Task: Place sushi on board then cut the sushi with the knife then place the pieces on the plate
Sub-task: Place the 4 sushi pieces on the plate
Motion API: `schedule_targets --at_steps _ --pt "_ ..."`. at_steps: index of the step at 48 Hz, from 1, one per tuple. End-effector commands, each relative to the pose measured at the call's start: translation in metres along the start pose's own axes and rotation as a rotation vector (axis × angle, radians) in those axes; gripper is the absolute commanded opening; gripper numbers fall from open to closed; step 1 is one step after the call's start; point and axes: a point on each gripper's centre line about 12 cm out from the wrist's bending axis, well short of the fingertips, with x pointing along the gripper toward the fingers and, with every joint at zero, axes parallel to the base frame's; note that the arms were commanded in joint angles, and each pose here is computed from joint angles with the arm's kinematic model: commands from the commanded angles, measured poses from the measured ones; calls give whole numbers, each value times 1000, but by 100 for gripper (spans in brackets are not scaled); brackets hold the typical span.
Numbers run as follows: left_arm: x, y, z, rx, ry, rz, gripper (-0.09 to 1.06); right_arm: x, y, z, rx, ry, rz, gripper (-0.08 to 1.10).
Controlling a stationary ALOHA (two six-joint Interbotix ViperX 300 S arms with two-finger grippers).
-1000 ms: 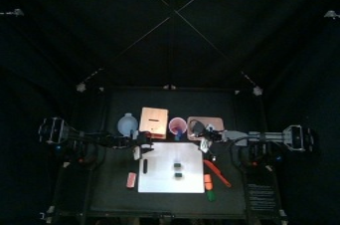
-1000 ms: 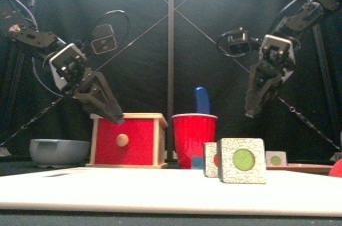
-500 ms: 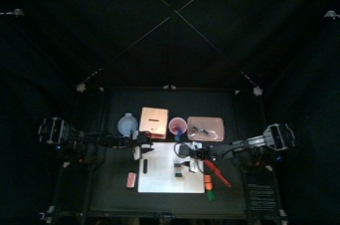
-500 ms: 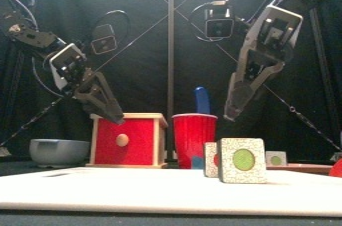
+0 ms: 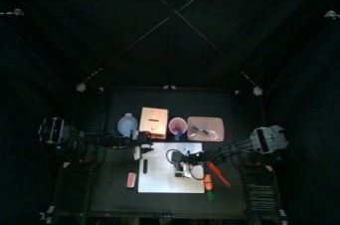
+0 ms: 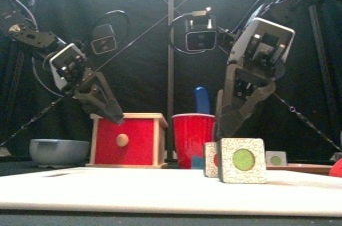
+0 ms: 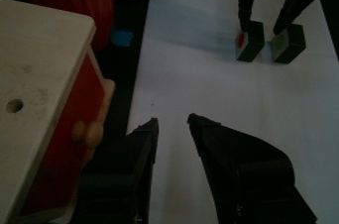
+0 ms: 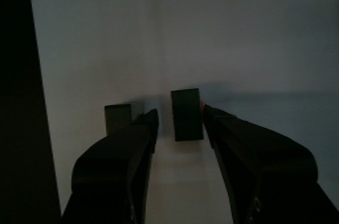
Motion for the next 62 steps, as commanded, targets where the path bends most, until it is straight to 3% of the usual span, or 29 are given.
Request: schedule_targets --at_steps 1,8,16,27,43,52,62 --pt "-1 -1 4 0 -17 -2 73 -3 2 13 -10 -37 6 77" --pt "-1 -1 2 -1 -11 -2 73 1 1 12 -37 -28 -4 72" --pt "-1 -1 1 2 -9 -4 73 -7 -7 12 -23 -17 -23 58" --pt "-1 -1 2 2 -12 -2 73 -66 -44 14 67 -78 -76 56" --pt "-1 1 4 -1 -15 2 73 -131 -141 -32 298 -104 -289 56" --pt "-1 1 4 -1 -17 3 73 -139 -190 -53 382 -75 -421 56" --pt "-1 1 4 -4 -15 2 73 -121 -222 -79 474 -1 -467 57"
